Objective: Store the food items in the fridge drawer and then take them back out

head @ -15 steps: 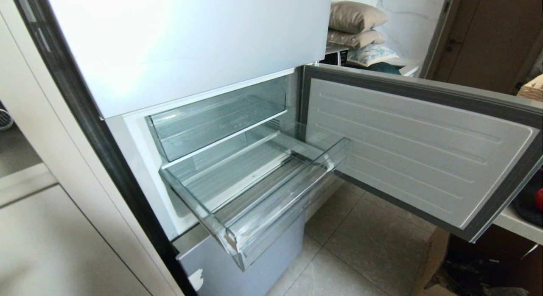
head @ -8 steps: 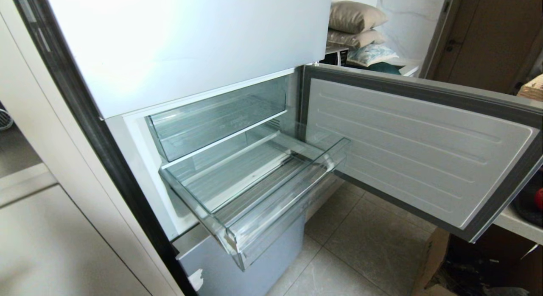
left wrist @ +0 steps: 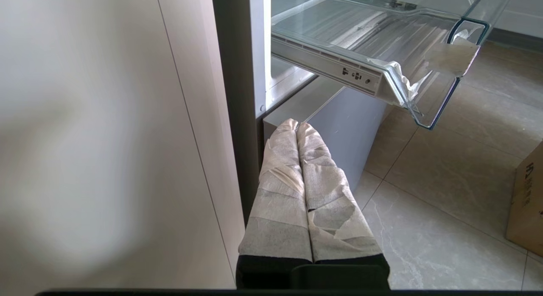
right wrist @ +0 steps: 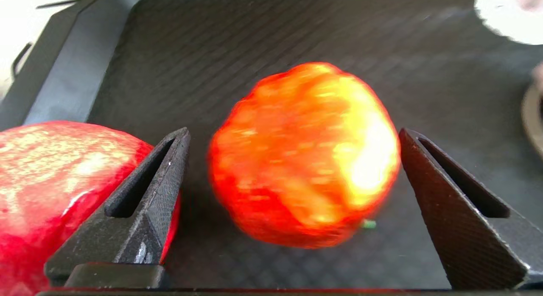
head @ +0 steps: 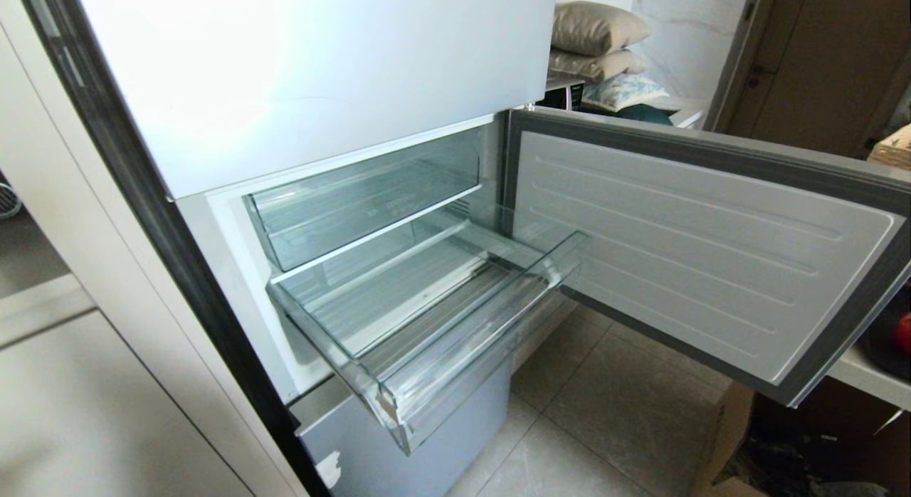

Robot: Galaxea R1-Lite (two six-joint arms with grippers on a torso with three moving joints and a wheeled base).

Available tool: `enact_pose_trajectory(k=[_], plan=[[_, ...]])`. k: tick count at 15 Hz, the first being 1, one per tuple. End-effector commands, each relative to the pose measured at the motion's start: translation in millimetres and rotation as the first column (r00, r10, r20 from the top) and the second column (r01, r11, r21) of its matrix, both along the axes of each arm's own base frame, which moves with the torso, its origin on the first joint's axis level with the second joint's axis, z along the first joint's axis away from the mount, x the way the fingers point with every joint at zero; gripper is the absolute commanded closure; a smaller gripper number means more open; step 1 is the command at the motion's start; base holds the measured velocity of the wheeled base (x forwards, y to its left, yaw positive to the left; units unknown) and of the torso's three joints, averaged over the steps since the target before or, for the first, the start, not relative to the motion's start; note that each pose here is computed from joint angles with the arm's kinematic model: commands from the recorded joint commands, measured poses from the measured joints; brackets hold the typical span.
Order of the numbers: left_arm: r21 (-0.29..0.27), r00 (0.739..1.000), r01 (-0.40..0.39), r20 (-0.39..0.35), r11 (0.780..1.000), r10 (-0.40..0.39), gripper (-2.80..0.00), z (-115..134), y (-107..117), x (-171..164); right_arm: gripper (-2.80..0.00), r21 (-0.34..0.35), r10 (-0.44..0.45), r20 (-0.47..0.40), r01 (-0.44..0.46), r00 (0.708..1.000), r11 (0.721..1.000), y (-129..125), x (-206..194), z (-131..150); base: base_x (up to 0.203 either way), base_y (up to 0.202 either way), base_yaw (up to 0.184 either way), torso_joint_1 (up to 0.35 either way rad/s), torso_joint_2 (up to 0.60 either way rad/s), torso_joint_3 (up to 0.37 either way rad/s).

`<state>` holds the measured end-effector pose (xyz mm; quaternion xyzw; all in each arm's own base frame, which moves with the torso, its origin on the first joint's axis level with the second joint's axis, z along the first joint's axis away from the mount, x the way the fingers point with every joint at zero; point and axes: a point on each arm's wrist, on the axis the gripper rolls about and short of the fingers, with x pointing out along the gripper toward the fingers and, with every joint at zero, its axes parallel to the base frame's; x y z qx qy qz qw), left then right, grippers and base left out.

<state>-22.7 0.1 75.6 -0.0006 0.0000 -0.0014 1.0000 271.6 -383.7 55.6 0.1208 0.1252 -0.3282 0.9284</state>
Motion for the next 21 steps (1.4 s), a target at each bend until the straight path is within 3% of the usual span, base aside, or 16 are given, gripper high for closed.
enact_pose_trajectory(k=[1, 3, 4, 5, 10, 12, 14, 17, 19, 21], plan=[[0.000, 1.000, -0.001, 0.000, 1.000, 0.001, 0.00, 0.0, 0.0, 0.0, -2.80, 0.005, 0.003, 0.000, -0.003, 1.000, 1.000, 0.0, 1.1, -2.9, 0.000, 0.000, 0.000, 0.000, 0.00, 0.000], [0.000, 1.000, -0.001, 0.000, 1.000, 0.001, 0.00, 0.0, 0.0, 0.0, -2.80, 0.011, 0.001, 0.005, -0.001, 1.000, 1.000, -0.8, 2.0, -4.3, 0.000, 0.000, 0.000, 0.000, 0.00, 0.000], [0.000, 1.000, -0.001, 0.000, 1.000, 0.001, 0.00, 0.0, 0.0, 0.0, -0.80, 0.023, -0.003, 0.011, 0.003, 1.000, 1.000, -1.0, 2.2, -5.6, 0.000, 0.000, 0.000, 0.000, 0.00, 0.000], [0.000, 1.000, -0.001, 0.000, 1.000, 0.001, 0.00, 0.0, 0.0, 0.0, 0.00, 0.028, -0.003, 0.017, 0.003, 1.000, 1.000, -0.2, 3.2, -4.9, 0.000, 0.000, 0.000, 0.000, 0.00, 0.000], [0.000, 1.000, -0.001, 0.000, 1.000, 0.001, 0.00, 0.0, 0.0, 0.0, 0.00, 0.015, -0.015, 0.052, 0.014, 0.999, 1.000, 2.3, 0.1, 14.7, 0.000, 0.000, 0.000, 0.000, 0.00, 0.000], [0.000, 1.000, -0.001, 0.000, 1.000, 0.001, 0.00, 0.0, 0.0, 0.0, 0.00, -0.010, -0.031, 0.077, 0.032, 0.997, 0.999, 7.7, -11.9, 40.3, 0.000, 0.000, 0.000, 0.000, 0.00, 0.000], [0.000, 1.000, 0.000, 0.000, 1.000, 0.000, 0.00, 0.0, 0.0, 0.0, 0.00, -0.062, -0.069, 0.113, 0.077, 0.991, 0.995, 23.2, -34.2, 82.7, 0.000, 0.000, 0.000, 0.000, 0.00, 0.000], [0.000, 1.000, -0.001, 0.000, 1.000, 0.001, 0.00, 0.0, 0.0, 0.0, 0.00, -0.174, -0.098, 0.201, 0.135, 0.975, 0.975, 77.7, -82.1, 164.8, 0.000, 0.000, 0.000, 0.000, 0.00, 0.000], [0.000, 1.000, 0.000, 0.000, 1.000, 0.000, 0.00, 0.0, 0.0, 0.0, 0.00, -0.261, -0.092, 0.272, 0.166, 0.958, 0.951, 135.4, -120.1, 215.0, 0.000, 0.000, 0.000, 0.000, 0.00, 0.000], [0.000, 1.000, -0.001, 0.000, 1.000, 0.001, 0.00, 0.0, 0.0, 0.0, 0.00, -0.350, -0.051, 0.346, 0.179, 0.937, 0.920, 204.8, -157.6, 247.9, 0.000, 0.000, 0.000, 0.000, 0.00, 0.000]])
